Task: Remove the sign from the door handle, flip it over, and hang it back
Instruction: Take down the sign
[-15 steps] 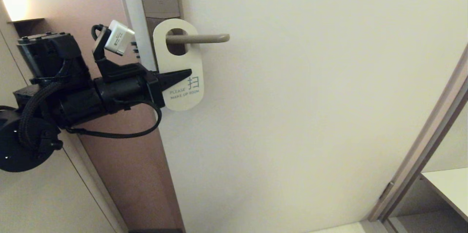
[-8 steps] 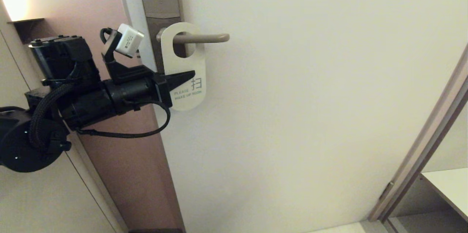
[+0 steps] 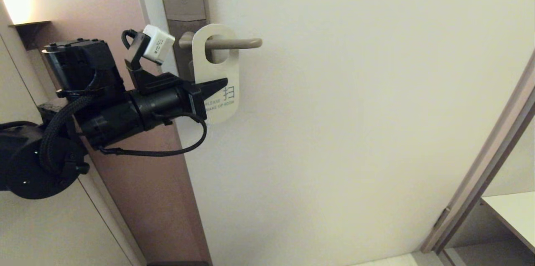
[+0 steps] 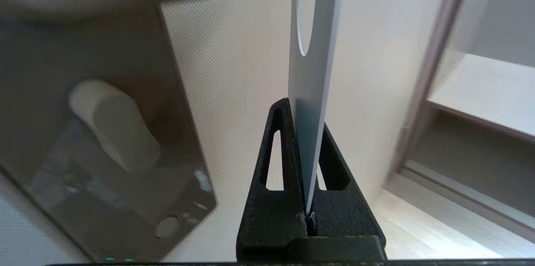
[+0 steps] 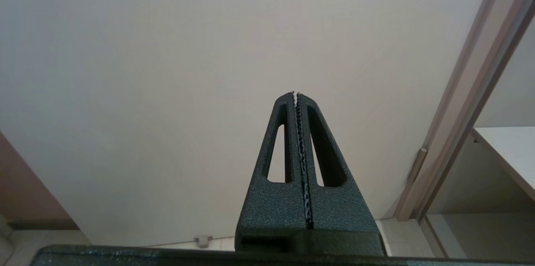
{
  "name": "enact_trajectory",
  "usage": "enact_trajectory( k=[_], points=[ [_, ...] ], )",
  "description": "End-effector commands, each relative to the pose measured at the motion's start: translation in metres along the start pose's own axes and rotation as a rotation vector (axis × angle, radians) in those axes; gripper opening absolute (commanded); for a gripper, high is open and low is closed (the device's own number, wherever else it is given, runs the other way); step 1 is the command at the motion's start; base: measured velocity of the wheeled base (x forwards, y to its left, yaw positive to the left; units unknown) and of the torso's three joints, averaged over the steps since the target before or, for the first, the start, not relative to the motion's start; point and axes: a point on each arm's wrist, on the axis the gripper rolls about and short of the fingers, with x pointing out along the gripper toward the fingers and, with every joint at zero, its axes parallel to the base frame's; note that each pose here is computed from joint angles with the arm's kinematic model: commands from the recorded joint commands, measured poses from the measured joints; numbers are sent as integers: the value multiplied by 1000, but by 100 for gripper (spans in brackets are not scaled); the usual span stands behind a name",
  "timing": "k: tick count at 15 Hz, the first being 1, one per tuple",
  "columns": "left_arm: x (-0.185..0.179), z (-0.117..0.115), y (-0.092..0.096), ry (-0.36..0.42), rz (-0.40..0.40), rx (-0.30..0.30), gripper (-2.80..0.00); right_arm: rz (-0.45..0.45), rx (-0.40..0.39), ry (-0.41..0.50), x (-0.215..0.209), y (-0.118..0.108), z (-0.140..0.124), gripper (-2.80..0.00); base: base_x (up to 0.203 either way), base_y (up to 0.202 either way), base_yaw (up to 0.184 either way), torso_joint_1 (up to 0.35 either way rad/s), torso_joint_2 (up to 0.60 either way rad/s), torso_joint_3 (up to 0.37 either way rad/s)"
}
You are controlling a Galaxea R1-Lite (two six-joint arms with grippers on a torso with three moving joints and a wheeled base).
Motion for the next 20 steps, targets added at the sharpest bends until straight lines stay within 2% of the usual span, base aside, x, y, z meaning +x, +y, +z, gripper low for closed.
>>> enact_trajectory(
  k=[1,8,13,17,20],
  points=[
    [2,2,-4,-8,7,15,-280,1,1,0,0,0,0,-280,0,0,0,0,0,0],
    [15,7,-27,-22,52,18,-280,1,1,0,0,0,0,-280,0,0,0,0,0,0],
    [22,-1,-26,-2,97,11,-280,1,1,0,0,0,0,-280,0,0,0,0,0,0],
    [30,-6,-25,7,95,8,-280,1,1,0,0,0,0,-280,0,0,0,0,0,0],
    [36,0,-27,-18,85,13,-280,0,1,0,0,0,0,-280,0,0,0,0,0,0]
  ],
)
